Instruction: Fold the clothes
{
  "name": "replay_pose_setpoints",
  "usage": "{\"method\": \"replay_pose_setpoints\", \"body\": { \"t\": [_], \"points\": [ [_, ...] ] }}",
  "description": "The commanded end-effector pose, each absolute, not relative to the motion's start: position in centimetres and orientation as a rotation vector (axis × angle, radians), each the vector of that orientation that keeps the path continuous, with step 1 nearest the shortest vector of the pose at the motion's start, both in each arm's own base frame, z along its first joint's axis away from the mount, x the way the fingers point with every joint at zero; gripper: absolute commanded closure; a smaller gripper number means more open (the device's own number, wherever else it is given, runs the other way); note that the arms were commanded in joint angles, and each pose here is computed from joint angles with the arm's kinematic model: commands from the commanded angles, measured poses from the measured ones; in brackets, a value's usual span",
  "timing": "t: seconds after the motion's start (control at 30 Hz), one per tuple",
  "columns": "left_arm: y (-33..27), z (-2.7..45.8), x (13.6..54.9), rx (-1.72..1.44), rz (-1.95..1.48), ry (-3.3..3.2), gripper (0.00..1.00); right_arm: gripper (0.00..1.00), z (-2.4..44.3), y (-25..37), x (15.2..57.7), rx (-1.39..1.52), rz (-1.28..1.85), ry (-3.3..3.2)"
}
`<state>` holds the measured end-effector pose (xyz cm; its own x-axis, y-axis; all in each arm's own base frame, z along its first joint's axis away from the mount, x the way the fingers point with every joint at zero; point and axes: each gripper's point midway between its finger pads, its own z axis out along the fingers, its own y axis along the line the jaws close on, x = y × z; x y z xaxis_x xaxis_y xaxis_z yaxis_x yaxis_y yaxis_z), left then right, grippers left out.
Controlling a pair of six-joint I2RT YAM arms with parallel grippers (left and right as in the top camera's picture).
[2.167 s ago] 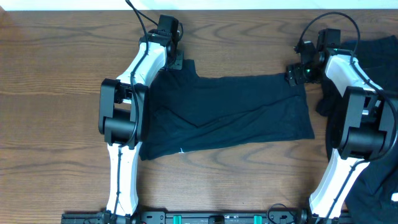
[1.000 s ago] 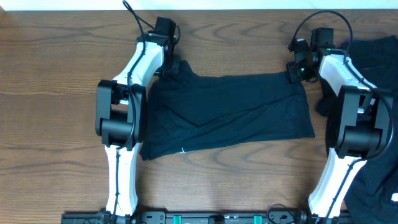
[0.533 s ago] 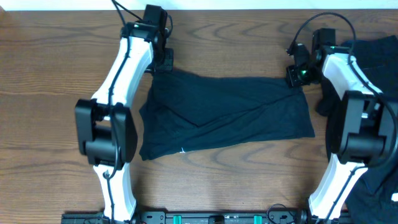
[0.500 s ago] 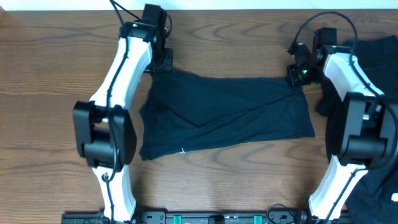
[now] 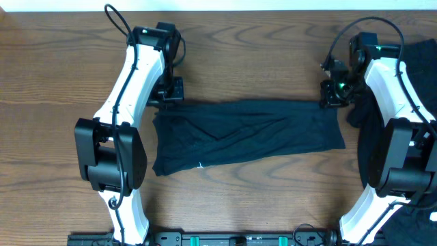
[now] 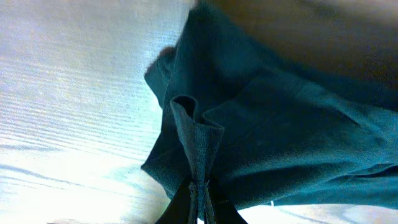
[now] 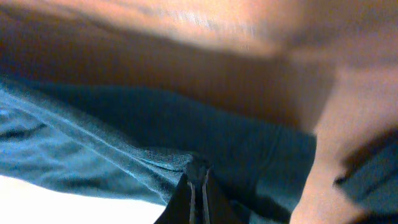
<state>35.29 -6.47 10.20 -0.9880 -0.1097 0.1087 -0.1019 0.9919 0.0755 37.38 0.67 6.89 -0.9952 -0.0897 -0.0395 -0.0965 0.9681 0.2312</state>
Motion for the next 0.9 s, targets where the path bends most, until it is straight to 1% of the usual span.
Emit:
{"method": "replay_pose_setpoints", "body": {
  "t": [0.0, 0.13, 0.3, 0.37, 0.57, 0.7, 0.87],
  "points": [
    [-6.8, 8.7, 33.4, 0.2, -0.077, -2.949, 0.94, 0.99, 7.0, 0.2, 36.4, -0.01, 0.297, 3.148],
    [-6.7, 6.5, 31.4, 0.192, -0.082, -2.88, 0.94, 0.99, 7.1, -0.1, 35.0, 0.032, 0.291, 3.205],
    [-6.5, 5.9, 30.6, 0.191, -0.092, -2.854, 0.94, 0.99, 7.0, -2.8, 33.0, 0.252, 0.024, 3.297],
    [-6.5, 6.0, 30.5, 0.192, -0.092, -2.854, 0.94, 0.99, 6.8, -3.2, 32.6, 0.309, -0.012, 3.303],
    [-6.4, 6.2, 29.9, 0.188, -0.101, -2.827, 0.94, 0.99, 4.9, -2.9, 30.8, 0.319, -0.015, 3.357],
    [-6.4, 6.5, 28.9, 0.18, -0.114, -2.785, 0.94, 0.99, 3.0, -2.9, 30.1, 0.325, -0.014, 3.362],
    [-6.5, 6.5, 28.1, 0.167, -0.125, -2.757, 0.94, 0.99, 2.1, -2.8, 29.5, 0.325, -0.014, 3.369]
  ]
}}
